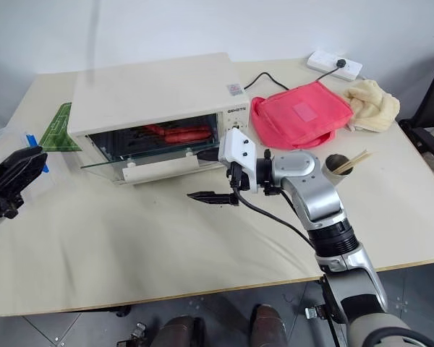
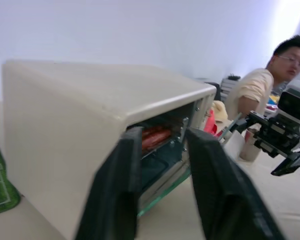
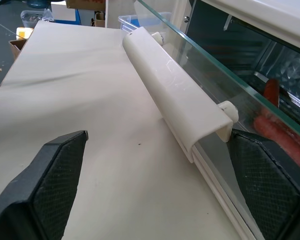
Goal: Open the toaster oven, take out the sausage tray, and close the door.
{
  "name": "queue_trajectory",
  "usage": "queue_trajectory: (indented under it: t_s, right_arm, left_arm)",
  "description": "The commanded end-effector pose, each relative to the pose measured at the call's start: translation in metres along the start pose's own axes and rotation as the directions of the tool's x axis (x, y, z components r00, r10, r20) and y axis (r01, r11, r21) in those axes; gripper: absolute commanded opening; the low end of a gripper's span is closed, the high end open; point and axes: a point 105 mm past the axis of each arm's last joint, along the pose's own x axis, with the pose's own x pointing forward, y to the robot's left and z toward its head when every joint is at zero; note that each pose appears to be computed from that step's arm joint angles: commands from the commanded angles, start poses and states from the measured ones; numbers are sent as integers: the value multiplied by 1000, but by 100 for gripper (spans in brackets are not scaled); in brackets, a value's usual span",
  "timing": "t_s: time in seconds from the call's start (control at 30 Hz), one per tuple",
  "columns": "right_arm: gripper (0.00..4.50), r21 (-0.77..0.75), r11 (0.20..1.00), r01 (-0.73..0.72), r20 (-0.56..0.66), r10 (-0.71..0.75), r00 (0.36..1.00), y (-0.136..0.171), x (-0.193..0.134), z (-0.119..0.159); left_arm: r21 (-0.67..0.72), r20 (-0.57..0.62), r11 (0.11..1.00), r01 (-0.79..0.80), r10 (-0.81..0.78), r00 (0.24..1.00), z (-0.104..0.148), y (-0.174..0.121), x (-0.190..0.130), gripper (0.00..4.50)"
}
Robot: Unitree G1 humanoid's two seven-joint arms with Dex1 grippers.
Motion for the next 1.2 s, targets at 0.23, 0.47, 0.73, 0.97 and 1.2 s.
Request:
queue_trajectory:
  t_s: [0.23,0.47,0.73,0.97,1.2]
  right_arm:
    - [445,-19,990,-137,18,138,990,38,14,9]
    - [445,24,995,-93,-34,93,995,44,14,3]
    - [445,87,993,-75,-131,86,988,54,11,-10]
    - [445,101,993,-64,-200,83,976,54,10,-21]
    - [445,90,995,-38,-220,57,974,49,9,-24]
  left_arm:
    - [-79,-249,993,90,-107,963,-42,-1,17,6]
    - [-83,-347,996,39,-65,936,-64,14,28,6]
    - [-89,-310,991,102,-125,943,-62,14,40,6]
    - [-112,-322,982,151,-180,930,-69,9,48,6]
    - [-132,-343,976,174,-209,916,-76,7,53,6]
